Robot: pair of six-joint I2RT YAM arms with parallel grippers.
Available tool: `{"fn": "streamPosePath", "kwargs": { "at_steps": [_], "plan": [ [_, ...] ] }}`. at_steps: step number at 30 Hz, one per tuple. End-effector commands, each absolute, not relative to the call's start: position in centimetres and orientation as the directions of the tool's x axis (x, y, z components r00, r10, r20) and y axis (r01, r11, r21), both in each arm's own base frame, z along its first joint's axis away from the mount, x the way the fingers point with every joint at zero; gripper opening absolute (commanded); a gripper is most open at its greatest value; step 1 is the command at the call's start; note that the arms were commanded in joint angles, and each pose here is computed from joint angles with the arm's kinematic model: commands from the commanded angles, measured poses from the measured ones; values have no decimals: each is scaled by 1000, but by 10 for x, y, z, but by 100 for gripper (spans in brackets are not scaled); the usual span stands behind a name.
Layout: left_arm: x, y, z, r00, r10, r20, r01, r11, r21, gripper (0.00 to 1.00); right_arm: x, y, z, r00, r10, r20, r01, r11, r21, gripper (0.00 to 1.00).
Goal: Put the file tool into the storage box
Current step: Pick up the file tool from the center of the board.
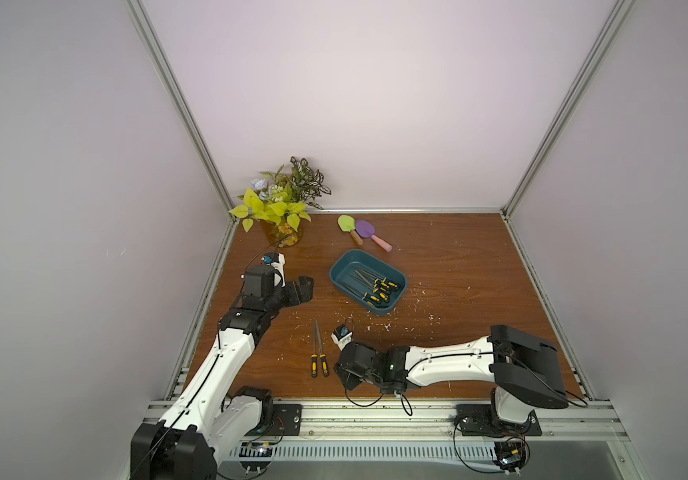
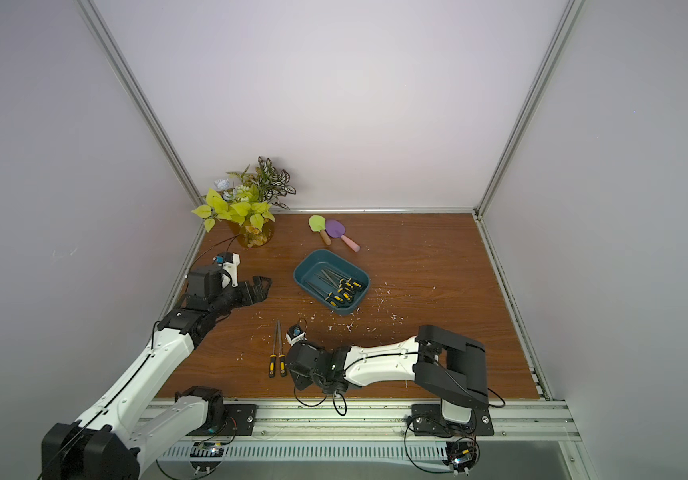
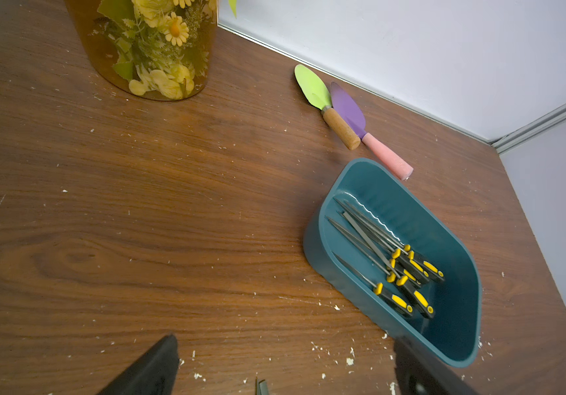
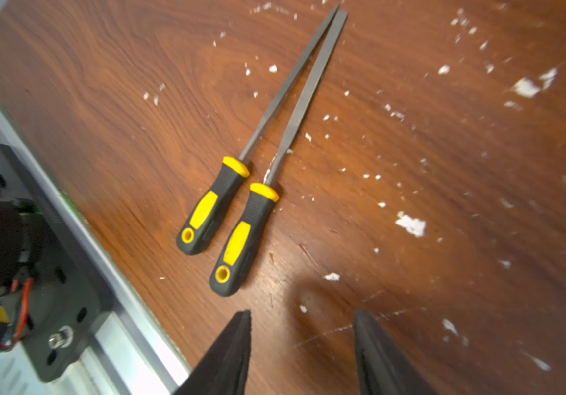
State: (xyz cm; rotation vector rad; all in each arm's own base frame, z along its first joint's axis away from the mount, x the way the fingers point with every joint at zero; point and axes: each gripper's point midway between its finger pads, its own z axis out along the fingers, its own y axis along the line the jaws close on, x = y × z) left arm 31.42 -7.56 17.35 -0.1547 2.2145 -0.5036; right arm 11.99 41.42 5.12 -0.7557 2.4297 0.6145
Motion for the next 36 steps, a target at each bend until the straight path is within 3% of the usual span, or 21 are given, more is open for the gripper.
{"fn": "streamPosePath", "kwargs": {
  "at_steps": [1,13,25,36],
  "plan": [
    [315,-77,176,-633,-288,-719,71,903,-425,100,120,435,71,-708,-331,-624,-610,732,303,53],
    [315,-78,179,-627,-291,-722,83,897,-433,100,118,462,71,-690,-364,-626,-639,712,291,52],
    [314,-79,180,-625,-289,-725,89,896,-435,100,120,465,39,-699,-415,-582,-625,750,215,49],
    [314,-79,182,-621,-286,-729,93,897,-432,100,134,435,31,-677,-457,-577,-594,802,60,33]
  ]
}}
